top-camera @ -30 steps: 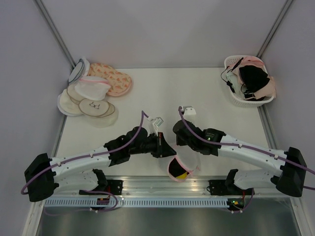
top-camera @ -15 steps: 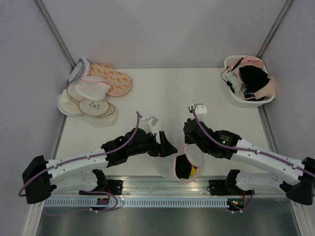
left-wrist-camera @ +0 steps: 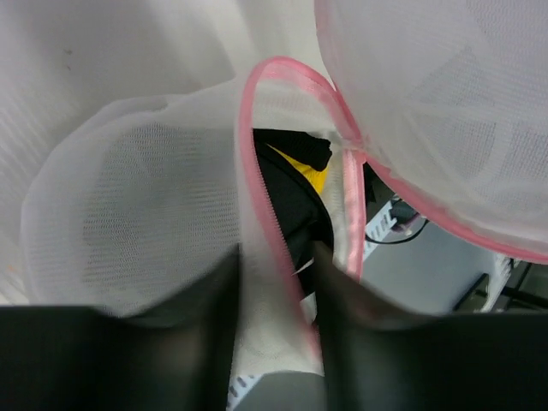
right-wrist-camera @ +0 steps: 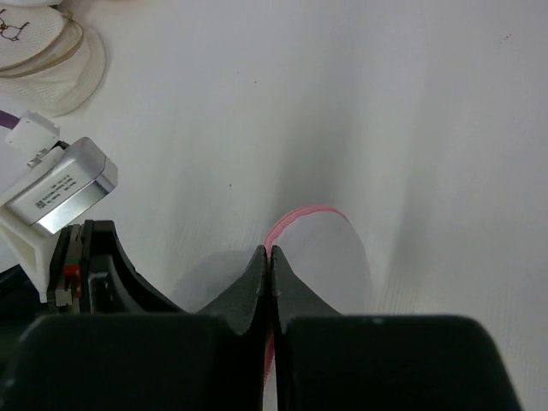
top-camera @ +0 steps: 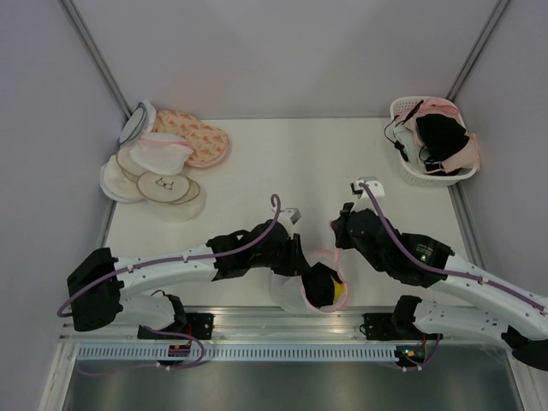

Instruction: Unzip the laundry bag and remove the bra

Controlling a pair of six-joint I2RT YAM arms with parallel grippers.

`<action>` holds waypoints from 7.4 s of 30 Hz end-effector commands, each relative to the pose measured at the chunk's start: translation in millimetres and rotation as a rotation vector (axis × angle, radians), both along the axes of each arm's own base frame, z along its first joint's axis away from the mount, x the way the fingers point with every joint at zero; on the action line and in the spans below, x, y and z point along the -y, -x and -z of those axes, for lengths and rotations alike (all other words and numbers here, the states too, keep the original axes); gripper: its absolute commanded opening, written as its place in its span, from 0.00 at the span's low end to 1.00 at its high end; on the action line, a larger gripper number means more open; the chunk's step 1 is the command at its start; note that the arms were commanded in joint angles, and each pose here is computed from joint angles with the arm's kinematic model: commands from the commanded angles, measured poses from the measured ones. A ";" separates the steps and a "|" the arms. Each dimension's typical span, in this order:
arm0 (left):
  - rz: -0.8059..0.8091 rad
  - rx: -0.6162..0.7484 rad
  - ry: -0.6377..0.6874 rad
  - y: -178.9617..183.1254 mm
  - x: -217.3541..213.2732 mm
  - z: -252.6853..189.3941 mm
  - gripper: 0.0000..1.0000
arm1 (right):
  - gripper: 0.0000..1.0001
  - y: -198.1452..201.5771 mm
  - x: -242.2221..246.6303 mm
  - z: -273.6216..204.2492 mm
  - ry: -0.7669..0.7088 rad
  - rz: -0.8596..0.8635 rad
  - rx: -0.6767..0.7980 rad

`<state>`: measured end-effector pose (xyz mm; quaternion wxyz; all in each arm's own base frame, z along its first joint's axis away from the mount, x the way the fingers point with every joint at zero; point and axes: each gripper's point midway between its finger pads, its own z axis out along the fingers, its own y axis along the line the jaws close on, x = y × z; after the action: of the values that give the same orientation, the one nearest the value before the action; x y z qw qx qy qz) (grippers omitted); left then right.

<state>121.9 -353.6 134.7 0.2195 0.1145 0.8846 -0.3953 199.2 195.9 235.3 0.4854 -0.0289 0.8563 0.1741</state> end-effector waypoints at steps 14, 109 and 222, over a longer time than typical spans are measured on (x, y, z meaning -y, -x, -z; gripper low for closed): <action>-0.276 0.169 -0.172 -43.8 -80.9 -19.7 0.02 | 0.07 4.8 144.8 -8.6 0.307 0.582 0.081; -0.255 0.016 0.016 -8.2 -91.6 8.1 0.02 | 0.00 76.3 -158.6 134.2 -0.365 -0.556 -0.206; -0.268 -0.043 0.093 -16.8 -107.7 13.9 0.02 | 0.98 -331.3 324.4 -100.8 -0.028 0.914 0.337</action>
<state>133.7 -242.3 108.0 0.2409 -0.0232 0.8899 -0.3867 549.5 -138.5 206.1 0.5290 0.3411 0.7738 -0.0711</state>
